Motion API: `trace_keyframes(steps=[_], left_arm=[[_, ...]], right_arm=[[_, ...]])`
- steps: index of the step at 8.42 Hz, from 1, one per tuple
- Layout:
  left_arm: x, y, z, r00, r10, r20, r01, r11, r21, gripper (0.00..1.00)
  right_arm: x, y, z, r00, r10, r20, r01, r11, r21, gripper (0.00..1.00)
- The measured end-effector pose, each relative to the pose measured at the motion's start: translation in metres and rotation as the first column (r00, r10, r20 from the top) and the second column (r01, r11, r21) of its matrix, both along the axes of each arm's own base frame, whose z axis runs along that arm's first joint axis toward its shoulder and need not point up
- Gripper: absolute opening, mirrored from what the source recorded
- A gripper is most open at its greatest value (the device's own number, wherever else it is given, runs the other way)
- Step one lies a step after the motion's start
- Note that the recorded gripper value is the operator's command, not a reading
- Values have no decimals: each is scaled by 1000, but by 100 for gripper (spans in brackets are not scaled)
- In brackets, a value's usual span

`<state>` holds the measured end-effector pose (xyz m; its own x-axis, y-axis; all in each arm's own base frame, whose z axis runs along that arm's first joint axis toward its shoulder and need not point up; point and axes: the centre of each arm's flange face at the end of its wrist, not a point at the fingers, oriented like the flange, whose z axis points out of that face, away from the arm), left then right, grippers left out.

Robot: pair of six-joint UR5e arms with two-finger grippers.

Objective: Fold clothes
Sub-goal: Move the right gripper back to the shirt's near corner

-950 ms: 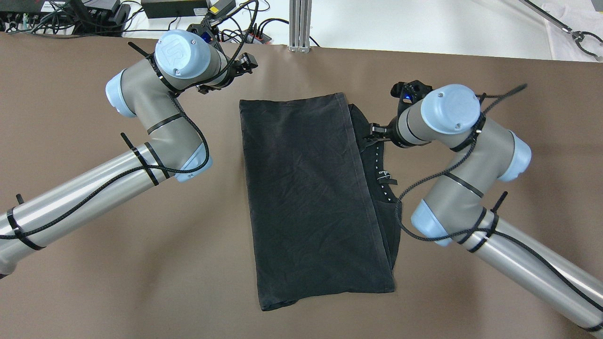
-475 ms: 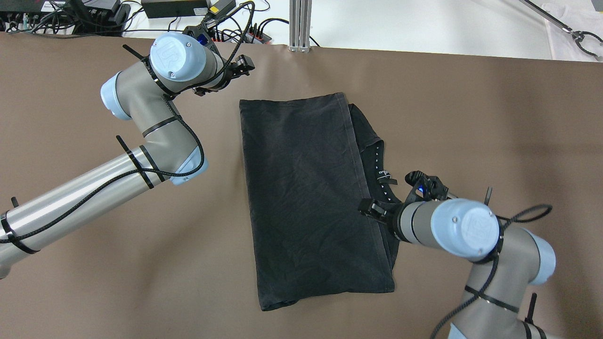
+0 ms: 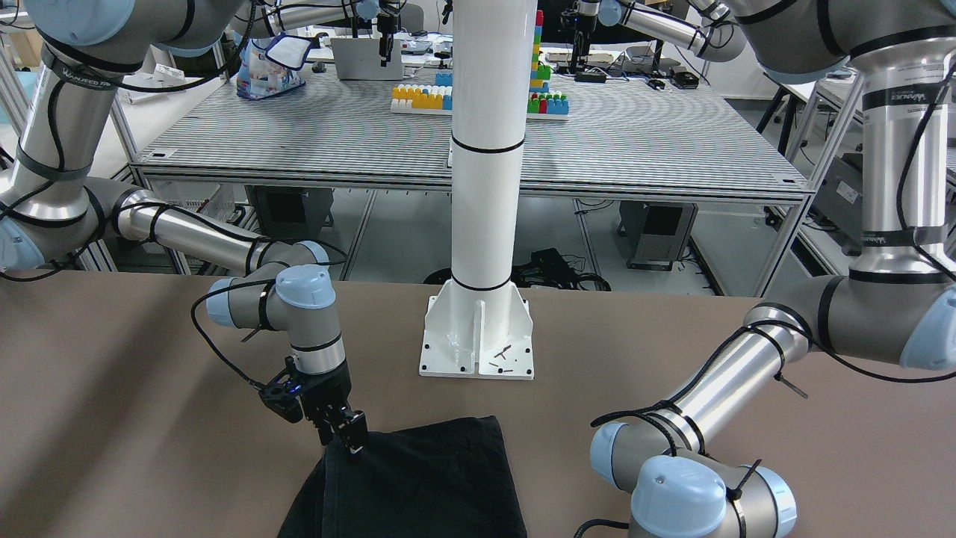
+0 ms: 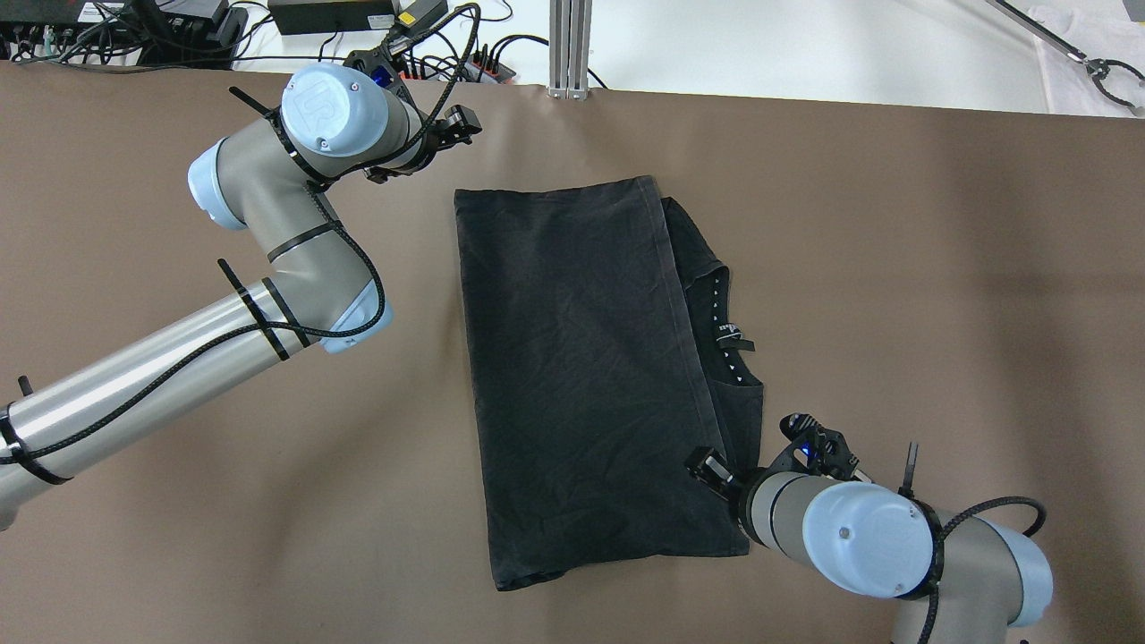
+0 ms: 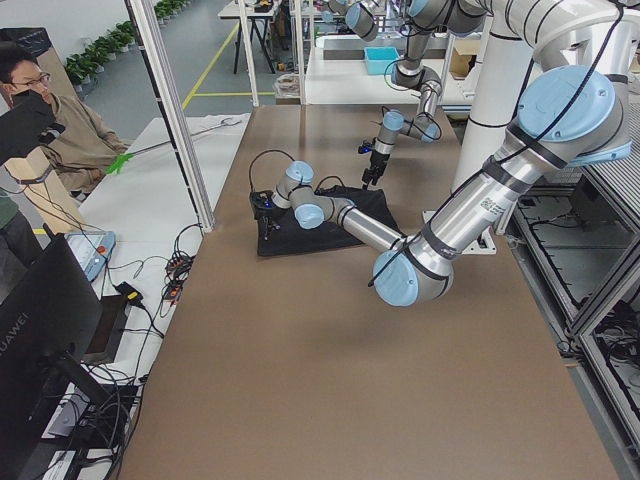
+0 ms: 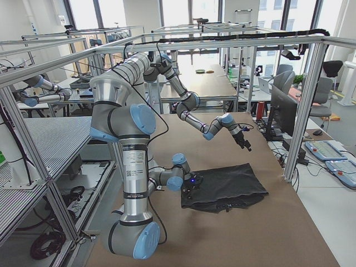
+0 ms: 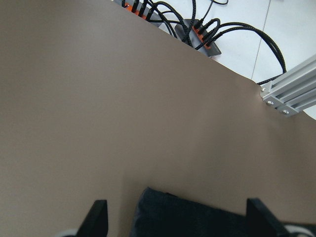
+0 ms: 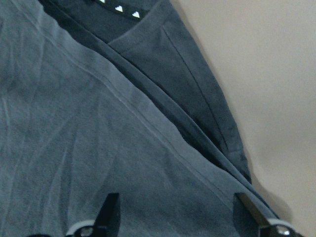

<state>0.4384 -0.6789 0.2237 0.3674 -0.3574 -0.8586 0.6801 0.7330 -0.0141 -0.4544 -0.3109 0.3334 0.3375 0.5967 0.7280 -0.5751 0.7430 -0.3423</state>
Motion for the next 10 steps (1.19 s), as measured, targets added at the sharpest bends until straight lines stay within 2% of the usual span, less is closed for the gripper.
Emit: trace_keyframes(steps=[2,6,7,8,9,10], left_arm=[[0,0,0,1000,-1,0,1,1000,1,100],[7,4,-3,1000,-6,-2,6,1000,2,100],[8,5,-3,1000,-8,-3,8,1000,1,100],[10,6,-3,1000,-10,-1,10,1000,3,100],[13,8,-4,1000,-12,-1,12,1000,5,100],[15,9,-4,1000,-13,-2,13,1000,3,100]], right_arm=[[-13,11,16,1000,5,-22,-6,999,-43,70],[-24,18,33,998,-17,-58,13,998,-64,59],[-25,18,35,998,-19,-64,15,998,-64,49],[-26,17,38,997,-22,-70,18,998,-64,31],[-27,17,39,997,-23,-74,18,998,-64,8],[-28,17,40,997,-23,-76,18,998,-65,1]])
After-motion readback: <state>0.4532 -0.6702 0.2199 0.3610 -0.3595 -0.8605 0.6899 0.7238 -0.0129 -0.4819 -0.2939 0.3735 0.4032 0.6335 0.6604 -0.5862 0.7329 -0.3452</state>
